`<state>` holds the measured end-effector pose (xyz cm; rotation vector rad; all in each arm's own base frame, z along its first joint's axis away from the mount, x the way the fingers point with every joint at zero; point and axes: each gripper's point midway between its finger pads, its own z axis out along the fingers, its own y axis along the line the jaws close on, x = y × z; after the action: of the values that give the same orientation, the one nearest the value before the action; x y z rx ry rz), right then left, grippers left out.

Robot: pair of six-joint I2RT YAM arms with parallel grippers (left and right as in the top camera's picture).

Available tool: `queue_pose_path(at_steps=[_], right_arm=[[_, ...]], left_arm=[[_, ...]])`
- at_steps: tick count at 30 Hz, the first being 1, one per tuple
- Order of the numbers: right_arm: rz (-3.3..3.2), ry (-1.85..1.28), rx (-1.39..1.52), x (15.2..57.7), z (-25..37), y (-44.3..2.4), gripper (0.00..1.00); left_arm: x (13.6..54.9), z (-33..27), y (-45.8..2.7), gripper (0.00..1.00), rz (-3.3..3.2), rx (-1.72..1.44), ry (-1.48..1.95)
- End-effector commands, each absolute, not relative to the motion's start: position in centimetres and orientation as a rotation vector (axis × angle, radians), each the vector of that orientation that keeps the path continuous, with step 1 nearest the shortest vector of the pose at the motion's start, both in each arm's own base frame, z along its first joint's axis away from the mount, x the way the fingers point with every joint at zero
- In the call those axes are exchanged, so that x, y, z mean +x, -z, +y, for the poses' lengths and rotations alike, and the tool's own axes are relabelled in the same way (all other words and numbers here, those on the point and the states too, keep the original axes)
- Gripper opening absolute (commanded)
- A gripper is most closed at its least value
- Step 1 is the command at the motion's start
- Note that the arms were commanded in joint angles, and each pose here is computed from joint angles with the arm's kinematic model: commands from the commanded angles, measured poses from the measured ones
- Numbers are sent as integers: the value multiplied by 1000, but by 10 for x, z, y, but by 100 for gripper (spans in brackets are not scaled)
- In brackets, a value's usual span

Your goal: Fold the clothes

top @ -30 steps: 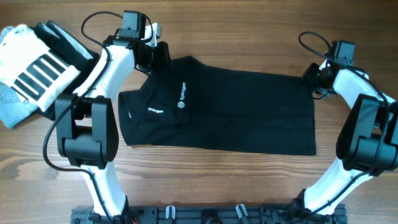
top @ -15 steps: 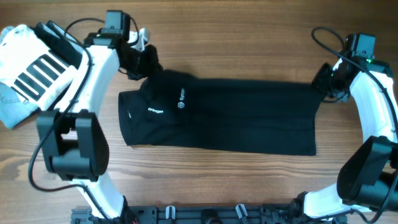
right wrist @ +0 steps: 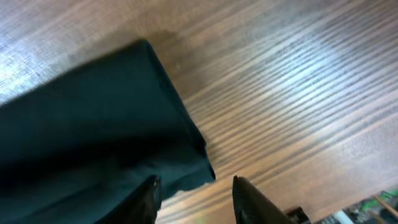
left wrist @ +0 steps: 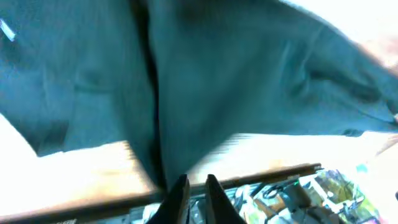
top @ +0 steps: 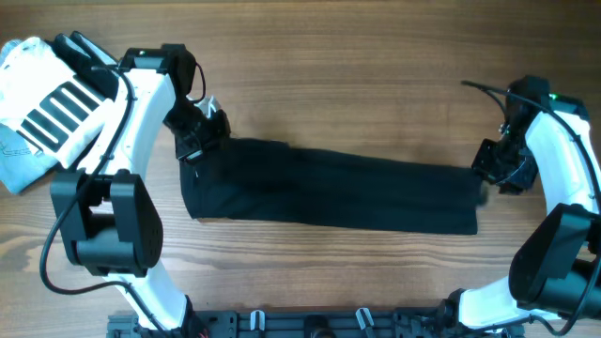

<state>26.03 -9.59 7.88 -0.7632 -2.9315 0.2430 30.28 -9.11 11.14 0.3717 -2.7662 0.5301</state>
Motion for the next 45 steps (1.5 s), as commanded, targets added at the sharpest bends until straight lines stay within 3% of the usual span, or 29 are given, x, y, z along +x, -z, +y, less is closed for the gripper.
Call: queue_pose_path(at_steps=[1,6,7,8,11,20,22,28,31,37,39,40,41,42,45], right_arm=[[-2919,-267,-766,256,-99,-78,49],[-2936,-108,-777,263,-82,-75,57],[-2955,-28,-785,269,-75,-75,57],[-2967,22,-781,273,-70,-74,58],[-3008,181,-686,282,-54,-75,74],[-3010,177,-677,282,-55,-75,76],[-3017,179,-650,282,-55,-75,76],[-3020,179,-643,282,-55,-75,76],[-3020,178,-642,282,-55,-75,76],[-3023,166,-642,282,-56,-75,76],[-3024,166,-643,283,-56,-75,76],[-3024,167,-643,283,-56,-75,76],[-3023,167,-643,282,-56,-75,76],[-3023,166,-642,282,-56,-75,76],[-3023,167,-643,282,-56,-75,76]], left_arm=[[289,-77,-115,23,-2755,337,-425],[308,-89,-114,24,-2809,329,-546],[332,-106,-116,30,-2872,299,-704],[345,-112,-116,44,-2925,264,-745],[382,-126,-109,63,-3121,124,-707],[367,-188,-48,59,-3037,-111,-594],[361,-192,-34,46,-3011,-126,-544],[362,-185,-27,23,-3028,-131,-464],[356,-188,-24,4,-3014,-142,-455],[354,-201,-42,4,-3023,-175,-543],[354,-202,-44,41,-3027,-178,-546],[354,-201,-44,43,-3026,-178,-537],[354,-199,-42,42,-3037,-174,-503],[357,-194,-40,35,-3060,-138,-437],[361,-186,-35,33,-3102,-74,-320]])
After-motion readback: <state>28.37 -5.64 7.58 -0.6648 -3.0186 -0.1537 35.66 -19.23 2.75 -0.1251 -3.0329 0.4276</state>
